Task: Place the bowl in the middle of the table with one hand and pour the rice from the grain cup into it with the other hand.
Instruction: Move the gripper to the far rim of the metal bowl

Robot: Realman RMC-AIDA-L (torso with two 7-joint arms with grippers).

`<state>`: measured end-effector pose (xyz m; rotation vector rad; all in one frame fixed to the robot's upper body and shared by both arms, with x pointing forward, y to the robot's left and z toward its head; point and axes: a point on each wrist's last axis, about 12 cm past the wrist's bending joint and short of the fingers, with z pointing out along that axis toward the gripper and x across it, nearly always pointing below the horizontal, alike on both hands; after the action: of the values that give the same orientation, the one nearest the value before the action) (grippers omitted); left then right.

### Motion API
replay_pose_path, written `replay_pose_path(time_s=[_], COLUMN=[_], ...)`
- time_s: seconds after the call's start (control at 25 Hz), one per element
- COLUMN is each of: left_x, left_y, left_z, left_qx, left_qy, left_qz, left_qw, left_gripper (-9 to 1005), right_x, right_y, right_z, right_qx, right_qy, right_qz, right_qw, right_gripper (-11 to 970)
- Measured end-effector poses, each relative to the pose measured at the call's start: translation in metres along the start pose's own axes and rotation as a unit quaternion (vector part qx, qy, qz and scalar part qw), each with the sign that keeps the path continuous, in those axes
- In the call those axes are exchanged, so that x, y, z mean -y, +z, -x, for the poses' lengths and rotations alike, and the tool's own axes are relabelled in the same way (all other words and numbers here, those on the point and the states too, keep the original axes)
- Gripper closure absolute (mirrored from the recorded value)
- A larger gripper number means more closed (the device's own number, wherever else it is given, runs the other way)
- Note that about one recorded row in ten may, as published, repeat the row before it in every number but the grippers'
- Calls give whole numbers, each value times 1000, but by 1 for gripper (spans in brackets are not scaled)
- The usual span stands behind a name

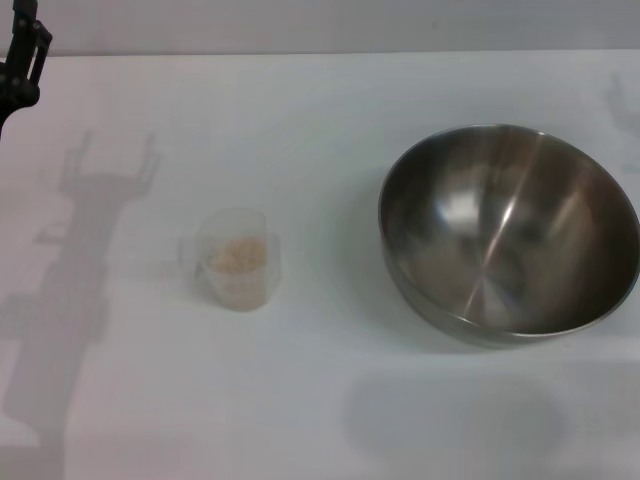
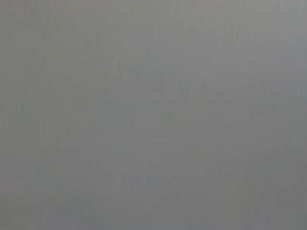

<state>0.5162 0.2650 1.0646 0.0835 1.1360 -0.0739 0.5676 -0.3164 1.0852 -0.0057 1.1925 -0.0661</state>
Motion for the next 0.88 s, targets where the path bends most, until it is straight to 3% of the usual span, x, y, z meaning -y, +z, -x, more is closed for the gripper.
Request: replay_pose_path(time_s=[0.68, 0.88], left_x=[3, 4], left_y=[-5, -8], left_z=[-1, -1], left_qx=[-6, -8], left_qy=[-3, -4], left_qz=[-5, -9], left_qw=[1000, 1000], left_gripper=[188, 190], right_x=[-1, -1], right_y=[-2, -4], right_z=[0, 2], right_qx=[3, 12], right_qy=[-1, -34], right_qz=[6, 6], right_qw=[1000, 999], right_gripper=[218, 218])
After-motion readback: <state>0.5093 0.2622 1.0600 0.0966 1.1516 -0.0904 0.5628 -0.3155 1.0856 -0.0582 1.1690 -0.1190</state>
